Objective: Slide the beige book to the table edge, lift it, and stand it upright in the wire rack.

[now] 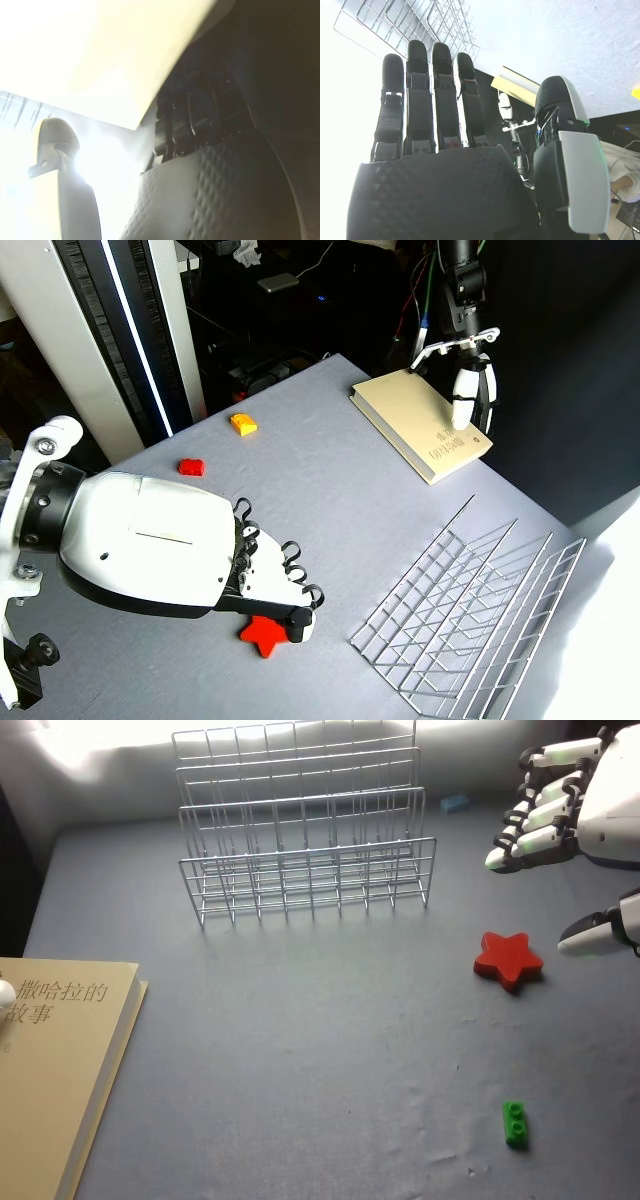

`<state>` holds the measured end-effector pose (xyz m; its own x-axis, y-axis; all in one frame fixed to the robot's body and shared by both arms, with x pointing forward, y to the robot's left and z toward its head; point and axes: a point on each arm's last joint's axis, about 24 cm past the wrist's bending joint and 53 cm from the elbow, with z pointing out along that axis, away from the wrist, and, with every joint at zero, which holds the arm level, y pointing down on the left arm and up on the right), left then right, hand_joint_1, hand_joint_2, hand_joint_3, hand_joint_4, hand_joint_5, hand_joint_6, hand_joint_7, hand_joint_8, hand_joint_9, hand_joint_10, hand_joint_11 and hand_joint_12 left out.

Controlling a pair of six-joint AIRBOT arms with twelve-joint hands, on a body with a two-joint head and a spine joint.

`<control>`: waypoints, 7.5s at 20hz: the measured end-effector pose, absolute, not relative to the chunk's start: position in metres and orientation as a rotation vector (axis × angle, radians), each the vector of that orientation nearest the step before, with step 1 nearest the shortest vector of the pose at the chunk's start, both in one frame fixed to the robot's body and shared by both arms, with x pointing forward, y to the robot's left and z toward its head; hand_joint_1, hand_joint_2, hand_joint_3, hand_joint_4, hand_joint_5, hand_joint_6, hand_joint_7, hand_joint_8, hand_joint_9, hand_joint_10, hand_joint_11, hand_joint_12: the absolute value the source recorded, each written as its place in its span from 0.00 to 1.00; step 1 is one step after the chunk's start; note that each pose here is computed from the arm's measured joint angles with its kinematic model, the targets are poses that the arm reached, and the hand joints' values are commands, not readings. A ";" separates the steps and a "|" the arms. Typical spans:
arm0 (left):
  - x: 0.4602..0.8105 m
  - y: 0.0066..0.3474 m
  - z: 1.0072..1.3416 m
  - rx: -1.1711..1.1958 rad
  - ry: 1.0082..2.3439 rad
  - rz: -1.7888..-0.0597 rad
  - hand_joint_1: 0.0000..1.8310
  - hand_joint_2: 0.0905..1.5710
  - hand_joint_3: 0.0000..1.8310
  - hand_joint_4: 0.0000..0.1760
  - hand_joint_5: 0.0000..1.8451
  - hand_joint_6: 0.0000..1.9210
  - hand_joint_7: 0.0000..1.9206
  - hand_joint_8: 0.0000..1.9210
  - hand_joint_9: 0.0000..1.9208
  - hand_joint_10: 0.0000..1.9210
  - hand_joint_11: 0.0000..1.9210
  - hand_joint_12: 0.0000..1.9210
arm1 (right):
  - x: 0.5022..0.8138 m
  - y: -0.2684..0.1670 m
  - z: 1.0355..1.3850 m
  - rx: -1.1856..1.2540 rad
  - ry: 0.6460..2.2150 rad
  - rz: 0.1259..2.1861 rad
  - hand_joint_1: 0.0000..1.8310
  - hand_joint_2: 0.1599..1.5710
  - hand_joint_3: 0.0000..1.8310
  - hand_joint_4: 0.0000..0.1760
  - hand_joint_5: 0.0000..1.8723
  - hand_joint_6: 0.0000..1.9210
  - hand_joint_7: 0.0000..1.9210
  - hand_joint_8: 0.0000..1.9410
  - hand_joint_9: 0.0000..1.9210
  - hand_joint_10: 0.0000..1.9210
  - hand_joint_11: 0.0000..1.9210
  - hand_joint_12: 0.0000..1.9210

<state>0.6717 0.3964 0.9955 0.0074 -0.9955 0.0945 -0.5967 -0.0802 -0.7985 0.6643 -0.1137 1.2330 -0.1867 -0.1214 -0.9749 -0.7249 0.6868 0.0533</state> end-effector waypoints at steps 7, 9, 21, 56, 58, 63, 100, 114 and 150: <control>0.672 0.396 0.996 -1.731 1.639 -0.924 0.31 0.63 0.00 0.00 0.14 0.00 0.14 0.00 0.15 0.01 0.00 0.44 | 0.664 -0.114 1.233 -0.688 1.699 0.626 0.13 0.71 0.00 0.00 0.22 0.00 0.24 0.00 0.23 0.00 0.00 0.56; 0.672 0.396 0.996 -1.730 1.639 -0.924 0.32 0.63 0.00 0.00 0.14 0.00 0.15 0.00 0.16 0.01 0.00 0.44 | 0.664 -0.114 1.233 -0.688 1.699 0.626 0.14 0.71 0.00 0.00 0.23 0.01 0.25 0.00 0.24 0.01 0.00 0.56; 0.673 0.395 0.997 -1.725 1.638 -0.931 0.37 0.65 0.00 0.00 0.15 0.00 0.15 0.00 0.16 0.00 0.00 0.52 | 0.664 -0.114 1.233 -0.674 1.706 0.637 0.15 0.70 0.00 0.00 0.22 0.00 0.24 0.00 0.23 0.00 0.00 0.55; 0.707 0.402 1.050 -1.856 1.331 -1.142 0.81 0.70 0.00 0.00 0.47 0.54 0.39 0.62 0.48 0.59 0.48 0.76 | 0.664 -0.114 1.233 -0.672 1.709 0.643 0.17 0.70 0.00 0.00 0.24 0.00 0.24 0.00 0.24 0.00 0.01 0.56; 0.713 0.404 1.064 -1.878 1.262 -1.196 0.81 0.70 0.00 0.00 0.47 0.54 0.39 0.61 0.48 0.58 0.48 0.76 | 0.664 -0.115 1.233 -0.671 1.709 0.641 0.17 0.70 0.00 0.00 0.23 0.00 0.24 0.00 0.23 0.00 0.01 0.56; 0.728 0.402 1.103 -1.864 1.113 -1.371 0.81 0.71 0.00 0.00 0.47 0.54 0.38 0.63 0.46 0.61 0.46 0.78 | 0.666 -0.116 1.234 -0.661 1.709 0.635 0.17 0.70 0.00 0.00 0.23 0.00 0.24 0.00 0.23 0.00 0.00 0.58; 0.761 0.438 1.236 -1.733 0.350 -1.941 0.80 0.76 0.00 0.00 0.39 0.65 0.33 0.69 0.38 0.69 0.34 0.89 | 0.702 -0.145 1.254 -0.519 1.676 0.540 0.18 0.71 0.00 0.00 0.22 0.00 0.22 0.00 0.22 0.00 0.00 0.55; 0.788 0.433 1.269 -1.714 0.312 -1.964 0.80 0.76 0.00 0.00 0.39 0.66 0.32 0.69 0.37 0.69 0.33 0.90 | 0.704 -0.145 1.259 -0.546 1.655 0.527 0.19 0.70 0.00 0.00 0.23 0.01 0.23 0.00 0.23 0.00 0.00 0.56; 0.723 0.295 1.356 -0.894 0.782 -2.164 0.80 0.77 0.00 0.00 0.38 0.68 0.31 0.71 0.36 0.70 0.35 0.88 | 0.687 -0.127 1.266 -0.675 1.610 0.573 0.18 0.72 0.00 0.00 0.24 0.00 0.23 0.00 0.23 0.00 0.01 0.58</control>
<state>0.7226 0.2949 1.3564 -0.5481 -0.7509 0.3684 0.3422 -0.6032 -0.7205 0.6871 -0.1269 1.2663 -0.0927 -0.1058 -0.9901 -0.7079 0.7063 -0.0092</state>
